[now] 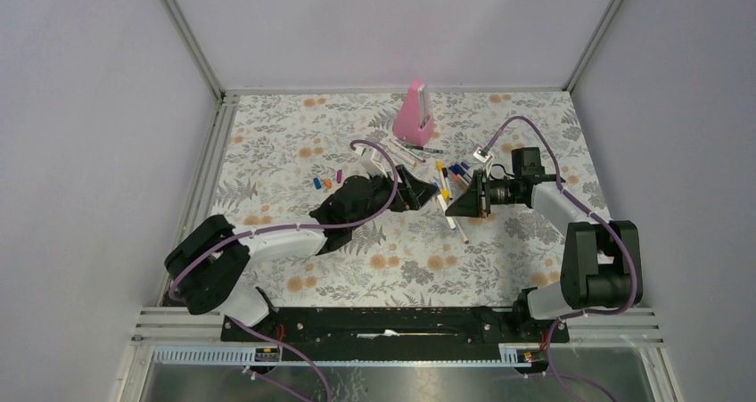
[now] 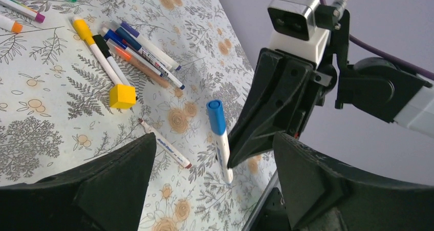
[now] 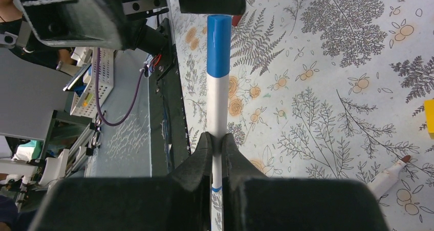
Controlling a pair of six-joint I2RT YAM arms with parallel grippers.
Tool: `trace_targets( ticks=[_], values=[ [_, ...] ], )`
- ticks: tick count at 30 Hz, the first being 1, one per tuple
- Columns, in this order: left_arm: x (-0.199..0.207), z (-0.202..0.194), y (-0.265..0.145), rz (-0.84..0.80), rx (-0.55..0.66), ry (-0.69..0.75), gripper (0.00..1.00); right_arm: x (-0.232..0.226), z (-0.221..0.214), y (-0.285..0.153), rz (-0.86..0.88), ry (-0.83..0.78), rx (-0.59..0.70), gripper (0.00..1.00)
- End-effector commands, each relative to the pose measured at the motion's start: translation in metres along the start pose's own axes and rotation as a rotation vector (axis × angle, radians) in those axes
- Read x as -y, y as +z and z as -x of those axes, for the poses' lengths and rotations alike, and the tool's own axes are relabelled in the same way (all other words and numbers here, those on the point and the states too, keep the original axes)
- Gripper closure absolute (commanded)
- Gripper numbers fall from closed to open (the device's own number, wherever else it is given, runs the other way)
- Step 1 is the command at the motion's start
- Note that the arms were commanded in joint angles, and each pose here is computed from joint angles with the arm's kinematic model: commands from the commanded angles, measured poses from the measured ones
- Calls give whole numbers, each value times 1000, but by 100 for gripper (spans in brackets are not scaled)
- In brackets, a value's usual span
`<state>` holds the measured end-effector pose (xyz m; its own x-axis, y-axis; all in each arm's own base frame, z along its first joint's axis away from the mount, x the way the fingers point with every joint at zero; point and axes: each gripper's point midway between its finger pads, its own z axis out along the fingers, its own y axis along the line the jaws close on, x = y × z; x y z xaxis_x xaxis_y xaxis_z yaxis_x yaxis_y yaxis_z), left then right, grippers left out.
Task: Open the pen caps
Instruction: Open the pen cap from the pen.
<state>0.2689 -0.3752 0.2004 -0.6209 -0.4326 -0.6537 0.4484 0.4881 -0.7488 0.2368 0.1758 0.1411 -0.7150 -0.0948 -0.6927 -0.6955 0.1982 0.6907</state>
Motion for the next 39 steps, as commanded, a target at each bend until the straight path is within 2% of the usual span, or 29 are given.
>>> trace_targets(
  ticks=[1, 11, 16, 20, 23, 25, 29, 32, 34, 36, 37, 39],
  values=[
    [23, 29, 20, -39, 113, -45, 18, -6, 0, 4, 44, 0, 1, 100],
    [27, 9, 40, -27, 54, -56, 51, -5, -2, 6, 37, 1, -15, 100],
    [27, -2, 42, -24, 23, -57, 59, -4, -3, 6, 32, 3, -19, 100],
    [28, -7, 44, -22, 3, -52, 88, -3, -4, 7, 29, 4, -23, 100],
    [28, -10, 44, -22, -4, -49, 100, -2, -4, 7, 23, 2, -25, 100],
    [28, -10, 43, -22, -2, -48, 100, -1, -4, 6, 16, 1, -26, 100],
    [34, -11, 41, -47, 9, -60, 100, -2, -3, 7, 16, 8, -20, 71],
    [39, -12, 41, -66, 17, -69, 100, -6, 1, 8, 40, 27, 4, 63],
    [42, -13, 42, -70, 23, -72, 100, -9, 4, 8, 60, 37, 20, 62],
    [45, -11, 42, -74, 34, -71, 100, -12, 5, 9, 77, 47, 30, 66],
    [45, -10, 42, -73, 39, -70, 100, -13, 6, 9, 79, 51, 32, 70],
    [49, -7, 42, -79, 54, -68, 100, -14, 6, 10, 86, 60, 31, 85]
  ],
)
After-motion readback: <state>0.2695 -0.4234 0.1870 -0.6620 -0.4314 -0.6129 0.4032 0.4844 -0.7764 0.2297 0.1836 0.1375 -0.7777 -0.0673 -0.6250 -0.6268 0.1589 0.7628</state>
